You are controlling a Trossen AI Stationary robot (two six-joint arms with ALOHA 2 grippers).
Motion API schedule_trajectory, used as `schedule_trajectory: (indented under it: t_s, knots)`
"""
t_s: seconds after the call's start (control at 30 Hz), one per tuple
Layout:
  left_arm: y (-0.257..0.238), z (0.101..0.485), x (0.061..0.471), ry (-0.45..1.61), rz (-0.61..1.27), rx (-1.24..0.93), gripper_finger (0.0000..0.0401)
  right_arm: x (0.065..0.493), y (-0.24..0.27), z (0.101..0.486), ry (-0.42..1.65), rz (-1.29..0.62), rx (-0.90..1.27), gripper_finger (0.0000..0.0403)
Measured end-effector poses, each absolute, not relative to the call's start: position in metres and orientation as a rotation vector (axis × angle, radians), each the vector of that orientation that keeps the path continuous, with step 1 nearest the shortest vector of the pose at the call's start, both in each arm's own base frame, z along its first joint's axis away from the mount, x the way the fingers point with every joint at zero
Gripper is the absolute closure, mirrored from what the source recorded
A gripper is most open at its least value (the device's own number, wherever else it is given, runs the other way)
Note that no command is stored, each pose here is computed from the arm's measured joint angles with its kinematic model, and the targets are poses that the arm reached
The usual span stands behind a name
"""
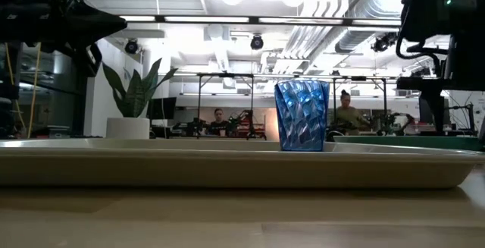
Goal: Pick and place plate/cup/fork/spoon on tray
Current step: Put the light blue plate on top of the gray tray
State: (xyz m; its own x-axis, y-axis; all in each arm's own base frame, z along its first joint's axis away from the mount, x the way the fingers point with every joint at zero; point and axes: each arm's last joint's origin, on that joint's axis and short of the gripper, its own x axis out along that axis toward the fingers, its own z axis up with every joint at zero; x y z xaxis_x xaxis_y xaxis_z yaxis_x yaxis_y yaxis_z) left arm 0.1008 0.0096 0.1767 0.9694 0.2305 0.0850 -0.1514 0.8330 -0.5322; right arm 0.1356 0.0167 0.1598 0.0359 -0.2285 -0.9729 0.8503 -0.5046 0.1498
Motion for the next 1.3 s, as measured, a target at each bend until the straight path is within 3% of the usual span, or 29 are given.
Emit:
schedule_trajectory:
  t_s: [0.6, 1.07, 1.3]
  knots:
    - [0.010, 0.177, 0.101, -0.148, 0.203, -0.550, 0.0400, 0.152, 0.012, 0.132, 0.690, -1.783, 1.360, 0.0185]
    - [0.010, 0.177, 0.101, -0.148, 0.203, -0.550, 0.0400, 0.155, 0.012, 0.127, 0.664, -1.794, 1.355, 0.0323]
    - [0.010, 0.177, 0.101, -0.148, 0.203, -0.550, 0.0400, 0.156, 0.012, 0.128, 0.664, -1.792, 1.352, 0.0359]
